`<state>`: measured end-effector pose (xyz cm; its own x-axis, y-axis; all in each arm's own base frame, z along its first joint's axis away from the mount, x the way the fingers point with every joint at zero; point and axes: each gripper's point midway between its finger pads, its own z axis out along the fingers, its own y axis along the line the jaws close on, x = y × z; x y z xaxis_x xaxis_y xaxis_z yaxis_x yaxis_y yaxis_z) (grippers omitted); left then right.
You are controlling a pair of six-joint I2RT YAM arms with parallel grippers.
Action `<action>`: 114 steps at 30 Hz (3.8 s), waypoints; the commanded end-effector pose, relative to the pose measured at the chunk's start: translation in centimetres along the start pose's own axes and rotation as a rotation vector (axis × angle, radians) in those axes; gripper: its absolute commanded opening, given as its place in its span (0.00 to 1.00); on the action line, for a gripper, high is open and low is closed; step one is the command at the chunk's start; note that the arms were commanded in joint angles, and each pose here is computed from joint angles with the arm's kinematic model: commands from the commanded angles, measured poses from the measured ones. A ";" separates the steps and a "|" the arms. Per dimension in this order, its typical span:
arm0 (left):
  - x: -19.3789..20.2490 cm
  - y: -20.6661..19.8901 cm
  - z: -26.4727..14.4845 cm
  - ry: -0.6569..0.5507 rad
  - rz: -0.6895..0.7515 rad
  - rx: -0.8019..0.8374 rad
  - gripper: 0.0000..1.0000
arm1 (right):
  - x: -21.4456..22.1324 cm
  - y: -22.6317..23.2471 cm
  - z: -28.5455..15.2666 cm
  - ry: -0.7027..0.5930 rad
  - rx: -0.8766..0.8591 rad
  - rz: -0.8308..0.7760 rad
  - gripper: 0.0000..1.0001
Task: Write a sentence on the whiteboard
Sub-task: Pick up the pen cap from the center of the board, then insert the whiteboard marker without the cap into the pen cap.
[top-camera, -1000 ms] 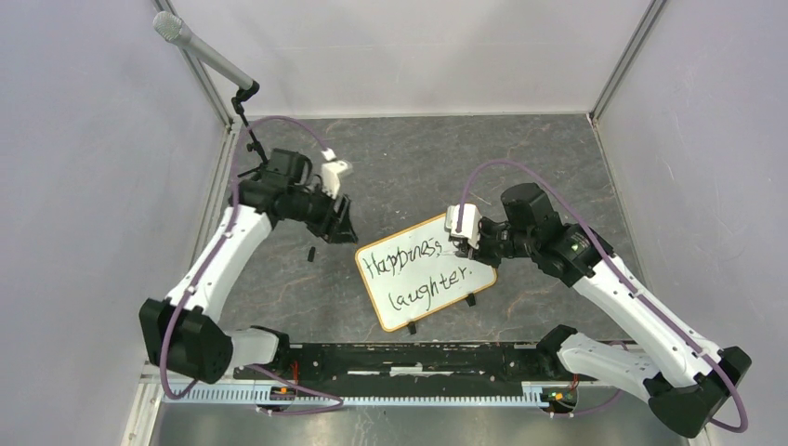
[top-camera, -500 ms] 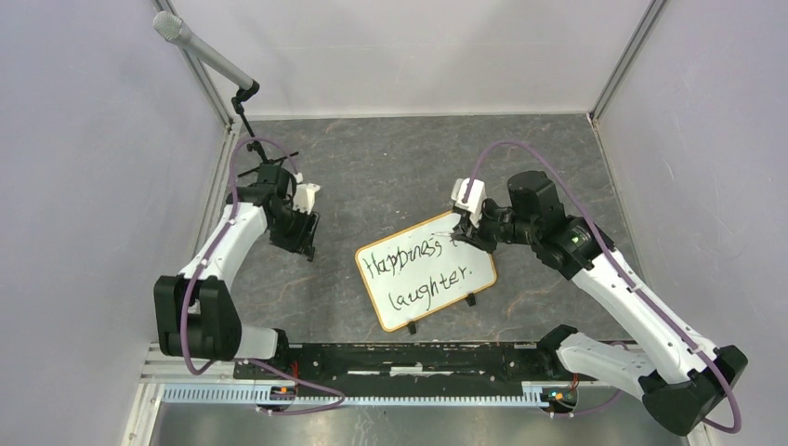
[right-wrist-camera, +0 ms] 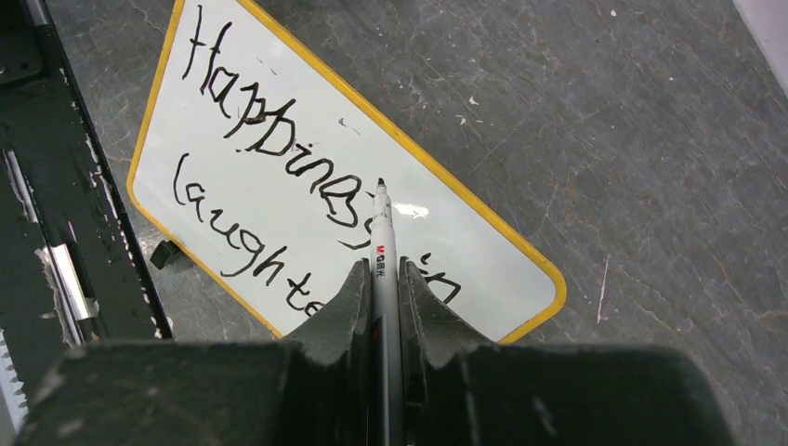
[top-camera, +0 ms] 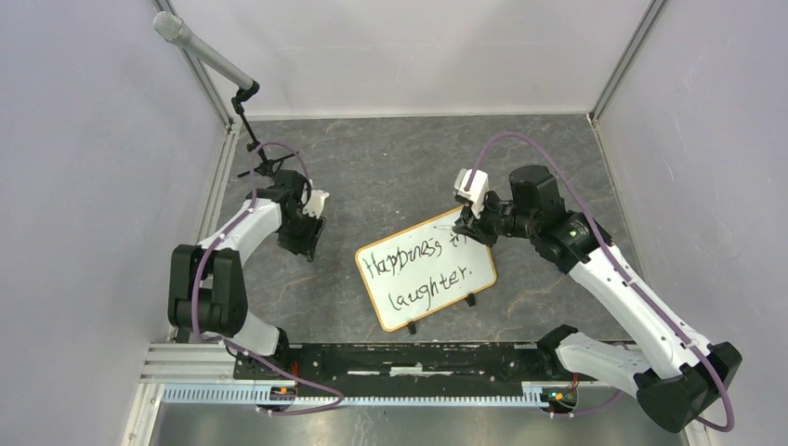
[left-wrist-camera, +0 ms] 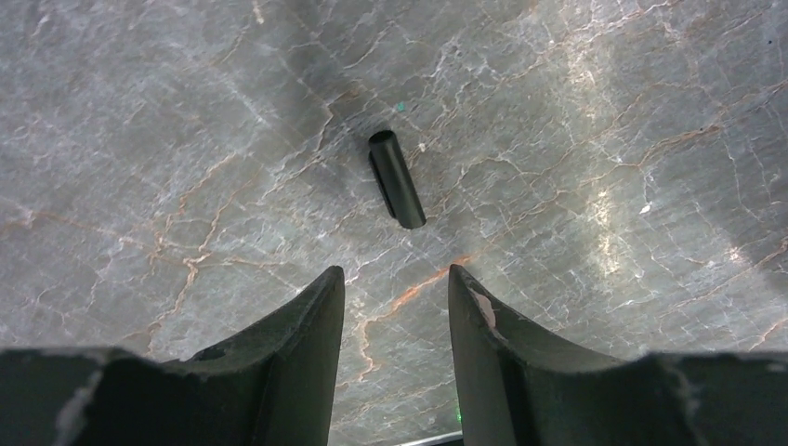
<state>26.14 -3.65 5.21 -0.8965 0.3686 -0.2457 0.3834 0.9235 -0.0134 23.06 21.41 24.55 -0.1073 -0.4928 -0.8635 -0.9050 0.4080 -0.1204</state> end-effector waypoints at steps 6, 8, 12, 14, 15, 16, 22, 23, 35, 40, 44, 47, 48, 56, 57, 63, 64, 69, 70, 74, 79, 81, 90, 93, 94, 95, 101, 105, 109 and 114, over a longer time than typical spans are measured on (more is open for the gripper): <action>-0.4 -0.2 2.4 0.043 0.046 -0.027 0.52 | -2.4 -0.9 -0.3 -0.061 0.015 -0.008 0.00; -0.2 -0.2 2.9 0.052 0.055 -0.027 0.52 | -2.3 -0.9 -0.3 -0.058 0.014 -0.008 0.00; 0.4 0.0 4.1 0.072 0.054 -0.036 0.49 | -2.0 -0.9 -0.1 -0.050 0.012 -0.005 0.00; 0.1 0.1 4.5 0.064 0.049 -0.040 0.47 | -1.9 -0.9 0.0 -0.045 0.010 -0.003 0.00; -0.1 0.2 4.7 0.058 0.046 -0.042 0.47 | -1.9 -0.9 0.1 -0.045 0.007 -0.003 0.00; -0.4 0.2 4.8 0.053 0.045 -0.042 0.46 | -1.8 -0.9 0.1 -0.043 0.005 -0.001 0.00; -1.1 0.2 5.6 0.040 0.033 -0.031 0.40 | -1.6 -1.0 0.2 -0.033 0.007 -0.002 0.00; -1.2 0.2 5.8 0.037 0.030 -0.034 0.39 | -1.6 -1.0 0.1 -0.033 0.009 -0.003 0.00; -2.8 0.1 6.5 -0.037 0.026 -0.017 0.33 | -1.1 -0.9 0.3 -0.021 0.005 -0.002 0.00; -3.2 -0.3 6.5 -0.053 0.012 0.008 0.36 | -1.0 -0.9 0.3 -0.017 0.004 -0.002 0.00; -3.0 0.1 6.7 -0.040 0.011 -0.016 0.33 | -0.9 -0.9 0.3 -0.017 0.008 -0.006 0.00; -3.0 0.3 6.6 -0.045 0.015 -0.026 0.24 | -0.7 -0.9 0.4 -0.013 0.007 -0.006 0.00; -3.1 0.4 6.3 -0.050 0.015 -0.029 0.20 | -0.6 -0.9 0.4 -0.011 0.006 -0.005 0.00; -5.0 -0.4 -1.4 -0.170 0.089 -0.003 0.02 | -0.7 0.2 1.0 -0.025 -0.058 0.024 0.00; -5.1 -0.6 -2.7 -0.187 0.116 0.008 0.02 | -0.8 0.3 1.1 -0.032 -0.068 0.027 0.00; -5.8 -1.9 -10.8 -0.250 0.234 0.048 0.02 | -2.4 0.9 1.3 -0.100 -0.110 0.054 0.00; -5.8 -2.5 -12.0 -0.262 0.255 0.070 0.02 | -2.6 1.1 1.3 -0.109 -0.118 0.058 0.00; -5.7 -6.0 -17.5 -0.337 0.454 0.139 0.02 | -3.7 2.2 1.2 -0.164 -0.184 0.095 0.00; -5.4 -7.3 -18.3 -0.341 0.518 0.155 0.02 | -3.9 2.5 1.2 -0.176 -0.202 0.103 0.00; -3.6 -12.4 -20.7 -0.373 0.694 0.284 0.02 | -4.0 3.9 1.2 -0.217 -0.286 0.150 0.00; -2.1 -16.2 -21.2 -0.360 0.823 0.362 0.02 | -4.5 5.7 1.0 -0.270 -0.410 0.221 0.00; -1.7 -17.2 -21.2 -0.355 0.850 0.399 0.02 | -4.7 6.3 0.9 -0.281 -0.448 0.254 0.00; -1.9 -19.7 -21.1 -0.332 0.940 0.464 0.03 | -5.4 8.0 0.9 -0.332 -0.576 0.400 0.00; -1.8 -20.2 -20.6 -0.310 0.971 0.459 0.02 | -5.9 8.2 0.9 -0.338 -0.594 0.414 0.00; -1.8 -20.4 -20.5 -0.307 0.978 0.459 0.02 | -6.1 8.4 0.9 -0.341 -0.601 0.417 0.00; -1.8 -20.5 -20.4 -0.300 0.985 0.458 0.02 | -6.4 8.4 0.8 -0.348 -0.604 0.415 0.00; -2.0 -21.3 -20.3 -0.291 1.017 0.460 0.02 | -6.9 8.7 0.9 -0.351 -0.611 0.421 0.00; -2.0 -21.8 -20.3 -0.285 1.030 0.468 0.02 | -6.9 8.9 1.1 -0.348 -0.615 0.423 0.00; -1.8 -22.0 -20.2 -0.275 1.042 0.474 0.02 | -7.0 8.8 1.3 -0.345 -0.612 0.421 0.00; -1.7 -22.1 -20.2 -0.275 1.053 0.475 0.03 | -6.9 8.7 1.6 -0.338 -0.606 0.420 0.00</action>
<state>14.53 -22.38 24.50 -0.0928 0.8402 -0.5343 0.9954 0.0665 -0.0683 16.26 29.23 27.42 -0.4840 -0.1116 -0.8679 -0.8725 -0.0146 0.4884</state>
